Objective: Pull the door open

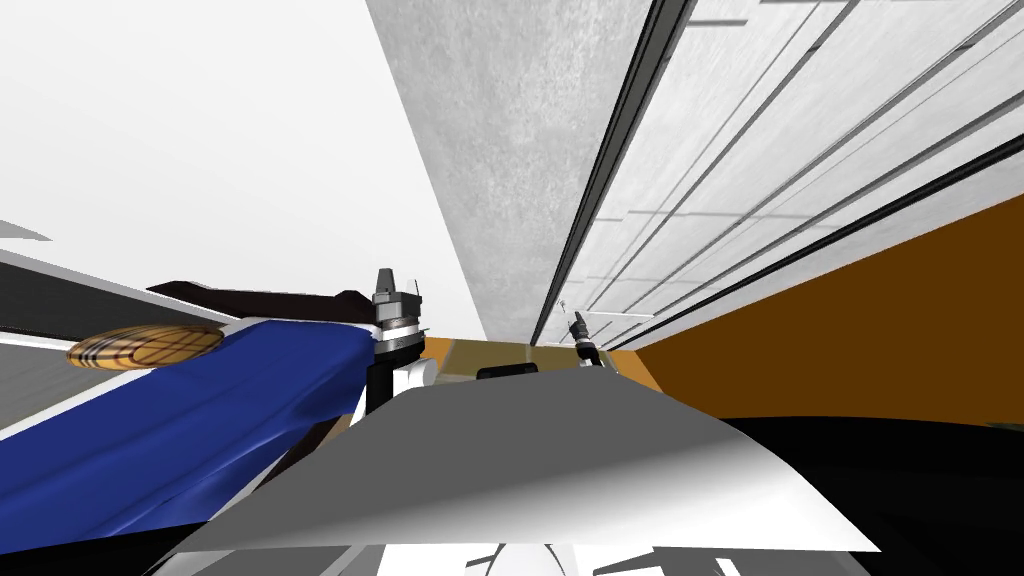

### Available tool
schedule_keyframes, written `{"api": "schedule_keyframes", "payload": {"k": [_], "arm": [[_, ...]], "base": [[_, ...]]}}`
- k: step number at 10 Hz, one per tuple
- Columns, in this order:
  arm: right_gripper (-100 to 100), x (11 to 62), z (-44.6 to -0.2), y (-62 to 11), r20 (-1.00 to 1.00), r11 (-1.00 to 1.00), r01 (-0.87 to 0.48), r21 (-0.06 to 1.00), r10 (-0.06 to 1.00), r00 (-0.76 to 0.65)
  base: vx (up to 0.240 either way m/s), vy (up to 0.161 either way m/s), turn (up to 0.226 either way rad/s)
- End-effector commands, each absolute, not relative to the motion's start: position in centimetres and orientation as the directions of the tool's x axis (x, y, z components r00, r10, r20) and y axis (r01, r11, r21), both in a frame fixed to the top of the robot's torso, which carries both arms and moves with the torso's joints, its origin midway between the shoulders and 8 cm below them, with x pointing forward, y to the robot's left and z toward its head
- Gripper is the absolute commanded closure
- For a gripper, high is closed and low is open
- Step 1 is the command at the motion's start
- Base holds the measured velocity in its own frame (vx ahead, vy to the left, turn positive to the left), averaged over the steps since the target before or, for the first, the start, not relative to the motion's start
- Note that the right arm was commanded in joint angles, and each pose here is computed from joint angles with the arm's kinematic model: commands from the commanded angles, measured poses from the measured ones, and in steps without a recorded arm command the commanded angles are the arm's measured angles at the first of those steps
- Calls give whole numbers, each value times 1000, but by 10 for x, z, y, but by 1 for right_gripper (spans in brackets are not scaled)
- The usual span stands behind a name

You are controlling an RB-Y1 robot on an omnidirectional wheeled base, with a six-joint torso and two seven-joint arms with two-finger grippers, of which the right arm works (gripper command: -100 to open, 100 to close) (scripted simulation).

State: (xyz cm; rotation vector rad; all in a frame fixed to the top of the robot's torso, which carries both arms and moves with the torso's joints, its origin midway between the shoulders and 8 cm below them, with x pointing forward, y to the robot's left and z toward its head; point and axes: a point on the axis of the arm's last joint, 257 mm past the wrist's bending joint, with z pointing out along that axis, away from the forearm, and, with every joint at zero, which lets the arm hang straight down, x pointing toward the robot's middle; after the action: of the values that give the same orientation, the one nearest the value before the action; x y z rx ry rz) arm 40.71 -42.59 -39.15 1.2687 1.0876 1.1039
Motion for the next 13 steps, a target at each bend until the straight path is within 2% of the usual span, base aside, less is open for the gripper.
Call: {"api": "schedule_keyframes", "payload": {"k": [1,4,5,10,13], "arm": [[-100,402,-392,-433,2,0,-11,1000,986,166],[-100,400,-392,-437,2,0,-11,1000,985,174],[100,400,-392,-437,2,0,-11,1000,985,174],[100,400,-392,-437,2,0,-11,1000,985,174],[100,391,-393,-435,-2,3,-7,1000,991,133]], "base": [[192,-53,106],[161,-45,45],[-11,4,-7],[-17,4,-2],[-150,-39,95]]}}
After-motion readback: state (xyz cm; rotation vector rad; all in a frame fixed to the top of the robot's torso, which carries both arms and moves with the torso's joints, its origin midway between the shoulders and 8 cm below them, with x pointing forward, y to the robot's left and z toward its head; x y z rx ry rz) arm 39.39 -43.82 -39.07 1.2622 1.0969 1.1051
